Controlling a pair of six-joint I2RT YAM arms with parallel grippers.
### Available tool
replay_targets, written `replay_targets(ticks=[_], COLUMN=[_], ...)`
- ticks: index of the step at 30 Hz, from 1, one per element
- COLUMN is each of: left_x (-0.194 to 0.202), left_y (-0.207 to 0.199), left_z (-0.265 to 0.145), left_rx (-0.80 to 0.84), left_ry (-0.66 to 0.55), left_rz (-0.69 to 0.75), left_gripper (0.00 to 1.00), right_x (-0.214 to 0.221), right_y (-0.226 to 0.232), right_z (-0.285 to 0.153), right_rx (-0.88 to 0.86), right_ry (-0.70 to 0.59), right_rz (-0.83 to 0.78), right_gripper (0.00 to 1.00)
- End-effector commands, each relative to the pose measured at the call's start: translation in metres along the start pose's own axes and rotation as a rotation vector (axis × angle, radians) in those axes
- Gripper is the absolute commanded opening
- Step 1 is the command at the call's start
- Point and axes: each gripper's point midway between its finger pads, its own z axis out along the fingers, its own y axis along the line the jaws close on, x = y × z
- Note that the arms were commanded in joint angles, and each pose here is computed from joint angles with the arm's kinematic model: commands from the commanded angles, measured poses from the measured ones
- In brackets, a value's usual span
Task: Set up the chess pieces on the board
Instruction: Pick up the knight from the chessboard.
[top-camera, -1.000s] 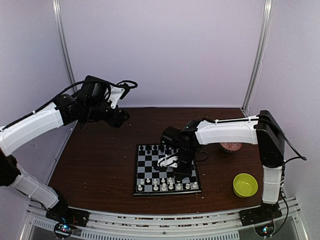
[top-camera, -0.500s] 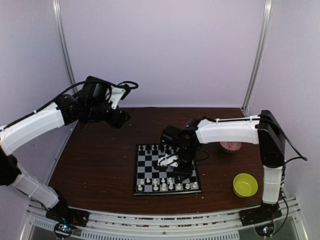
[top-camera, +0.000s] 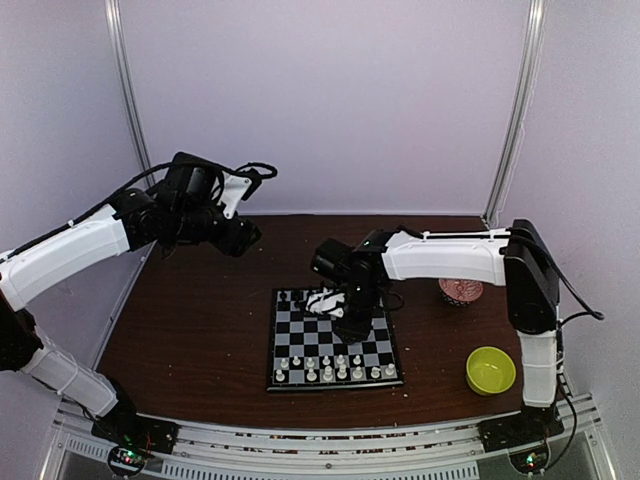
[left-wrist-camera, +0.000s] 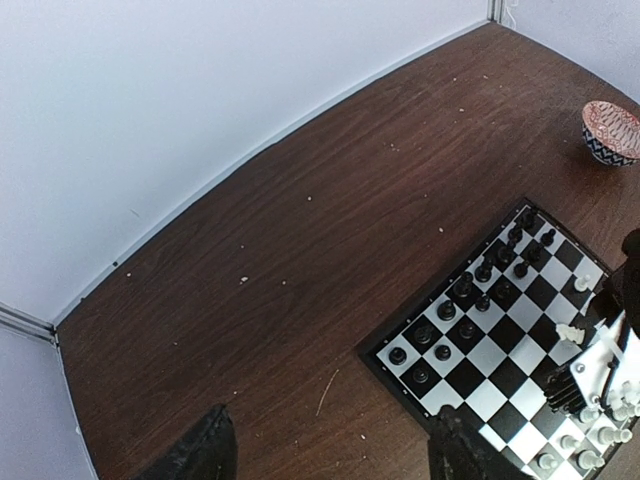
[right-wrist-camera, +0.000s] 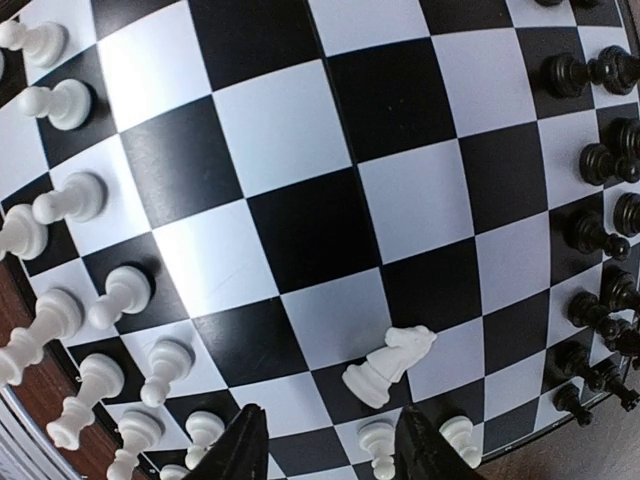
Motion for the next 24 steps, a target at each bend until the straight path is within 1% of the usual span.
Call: replay_targets(ticks=[1, 6, 13, 21, 24], left_x=[-0.012, -0.011, -0.010, -0.009, -0.009], left_y=[-0.002, -0.002, -0.002, -0.003, -0.003], left_z=[-0.001, 0.000, 0.001, 0.003, 0.003], left_rx=[0.009, 0.009, 0.010, 0.011, 0.011], left_ry=[-0.029, -0.026, -0.021, -0.015, -0.016], left_rz=[0.001, 0.002, 0.004, 0.005, 0.004], left_gripper=[0.67, 0.67, 0.67, 0.67, 0.67], right_x=[-0.006, -0.005, 0.001, 0.009, 0.012], right_y=[-0.018, -0.025, -0.034, -0.029, -0.026], right_z=[0.006, 0.014, 0.024, 0.033, 0.037], right_rx=[0.069, 0.087, 0.080, 0.016, -0.004], right_ry=[0.012, 0.029, 0.054, 0.079, 0.088], right_rz=[0.053, 0.081, 0.127, 0.154, 0.160], right_gripper=[0.45, 0.48, 0.46, 0.40, 0.35])
